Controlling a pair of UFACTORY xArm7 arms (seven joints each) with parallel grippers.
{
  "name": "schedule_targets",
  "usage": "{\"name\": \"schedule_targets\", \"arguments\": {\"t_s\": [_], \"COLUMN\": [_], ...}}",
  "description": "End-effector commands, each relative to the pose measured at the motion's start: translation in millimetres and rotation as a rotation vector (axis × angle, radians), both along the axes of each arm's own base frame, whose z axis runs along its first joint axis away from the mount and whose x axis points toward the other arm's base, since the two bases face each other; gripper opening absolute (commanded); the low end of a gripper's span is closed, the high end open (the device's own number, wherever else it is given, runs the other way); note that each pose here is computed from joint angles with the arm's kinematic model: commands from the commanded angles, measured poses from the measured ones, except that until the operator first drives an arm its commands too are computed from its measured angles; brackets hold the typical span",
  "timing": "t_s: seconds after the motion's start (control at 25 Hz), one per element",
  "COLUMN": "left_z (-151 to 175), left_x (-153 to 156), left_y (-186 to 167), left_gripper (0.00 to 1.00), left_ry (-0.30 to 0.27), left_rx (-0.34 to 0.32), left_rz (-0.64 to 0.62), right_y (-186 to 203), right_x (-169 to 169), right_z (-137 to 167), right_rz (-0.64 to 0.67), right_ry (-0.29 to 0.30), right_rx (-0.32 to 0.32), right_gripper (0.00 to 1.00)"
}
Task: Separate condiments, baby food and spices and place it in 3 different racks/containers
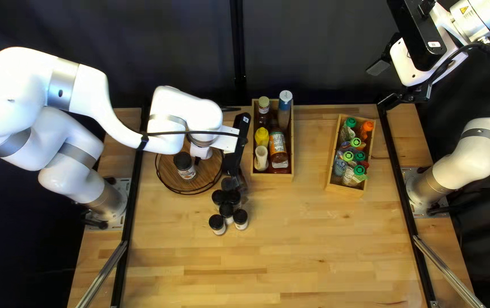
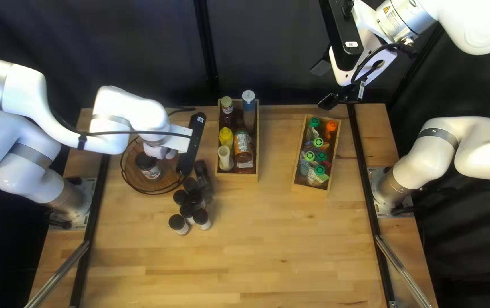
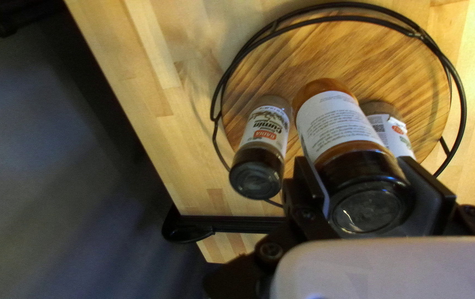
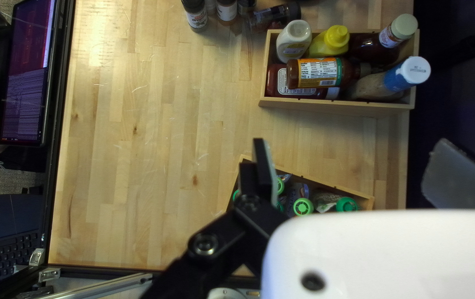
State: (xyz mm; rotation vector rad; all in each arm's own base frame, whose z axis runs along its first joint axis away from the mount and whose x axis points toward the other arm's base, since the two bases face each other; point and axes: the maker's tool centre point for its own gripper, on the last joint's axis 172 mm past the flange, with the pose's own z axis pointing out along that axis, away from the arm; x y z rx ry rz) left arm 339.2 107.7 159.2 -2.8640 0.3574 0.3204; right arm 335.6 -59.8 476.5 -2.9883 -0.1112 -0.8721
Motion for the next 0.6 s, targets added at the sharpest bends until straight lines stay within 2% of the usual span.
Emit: {"name": "schedule_targets", "arguments": {"t_s": [0.04,0.32,0.6], "left_z": [-13,-24,-33], "left_x": [0,-3,-4], "left_y": [3,7,-4], "left_gripper": [0.00,0.00,0.00], "left_ry": [0.012,0.014,0.025], "left_rx": [-0.007,-0.019,-0.054], "left_rz": [0.004,0.010,-0.016], "right_y": [0,0,0], "right_x": [0,0,0], "right_z": [0,0,0], "right_rz": [0.000,0.000,0.000], "right_ry": [0.000,0.000,0.000], "right_rx": [0.000,0.000,0.000], "right_gripper": [1.00,1.00,1.00]}}
